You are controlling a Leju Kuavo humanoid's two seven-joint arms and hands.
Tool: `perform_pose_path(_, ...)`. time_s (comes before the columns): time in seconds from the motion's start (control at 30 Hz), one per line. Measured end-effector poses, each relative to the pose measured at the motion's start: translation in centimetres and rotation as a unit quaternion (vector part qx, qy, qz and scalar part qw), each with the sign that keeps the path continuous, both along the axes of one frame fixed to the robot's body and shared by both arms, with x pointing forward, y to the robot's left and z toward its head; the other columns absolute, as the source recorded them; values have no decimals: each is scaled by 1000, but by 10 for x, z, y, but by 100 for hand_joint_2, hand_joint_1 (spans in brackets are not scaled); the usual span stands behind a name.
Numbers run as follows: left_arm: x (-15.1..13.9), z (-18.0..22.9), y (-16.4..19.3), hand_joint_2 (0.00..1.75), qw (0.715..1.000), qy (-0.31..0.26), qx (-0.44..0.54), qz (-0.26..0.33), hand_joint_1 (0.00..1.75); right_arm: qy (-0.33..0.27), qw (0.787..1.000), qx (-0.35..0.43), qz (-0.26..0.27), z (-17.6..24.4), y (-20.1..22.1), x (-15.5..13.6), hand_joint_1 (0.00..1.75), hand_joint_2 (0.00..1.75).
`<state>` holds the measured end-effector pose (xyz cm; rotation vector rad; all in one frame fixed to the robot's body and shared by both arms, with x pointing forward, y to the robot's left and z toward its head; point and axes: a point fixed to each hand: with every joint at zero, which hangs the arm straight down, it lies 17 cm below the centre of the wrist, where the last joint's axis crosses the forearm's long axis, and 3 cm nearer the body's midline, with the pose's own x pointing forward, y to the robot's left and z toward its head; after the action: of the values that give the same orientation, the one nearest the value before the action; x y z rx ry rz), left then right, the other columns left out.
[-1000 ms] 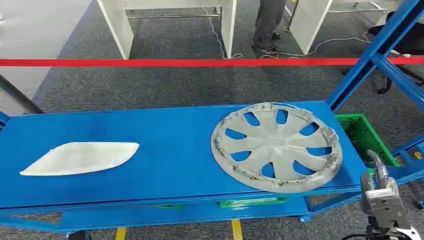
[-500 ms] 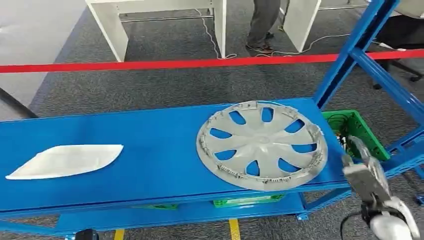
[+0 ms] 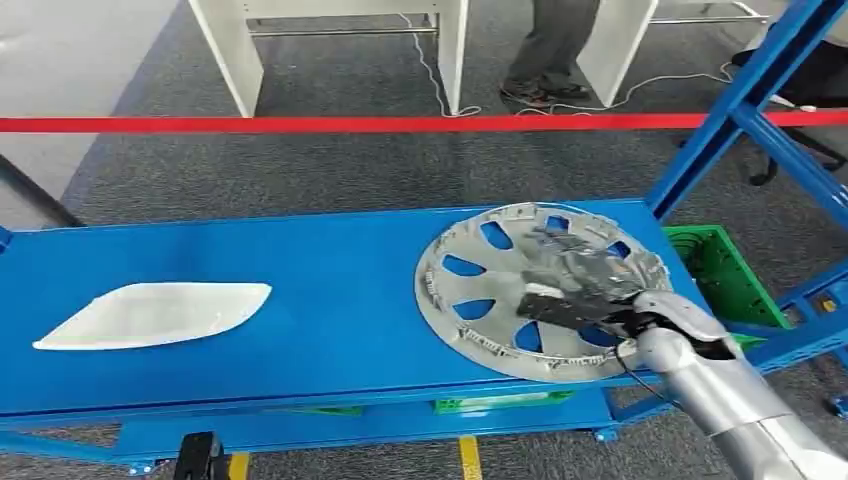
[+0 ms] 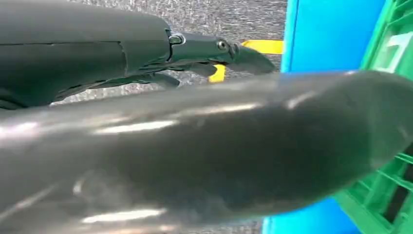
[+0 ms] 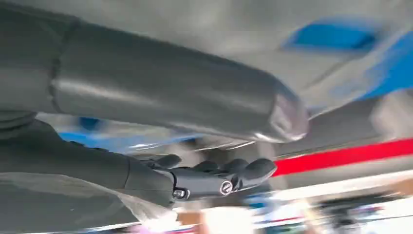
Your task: Take the parts from the cabinet and place them on the table.
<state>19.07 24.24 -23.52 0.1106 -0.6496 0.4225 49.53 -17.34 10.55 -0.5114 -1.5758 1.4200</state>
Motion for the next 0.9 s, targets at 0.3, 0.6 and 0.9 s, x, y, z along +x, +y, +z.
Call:
perform_pose_path(0.3,-10,-3,2,0,1000,9,2,-2,0,-5,999,-30,30,-3,20,2,0,0)
perform_pose_path(0.6,-11,-4,1,0,1000,11,0,-3,0,-6,998,-38,40,-7,27,-1,0,0)
perform_pose_path(0.9,-11,-4,-1,0,1000,12,1,-3,0,-65,997,0,38,8,61,-16,0,0)
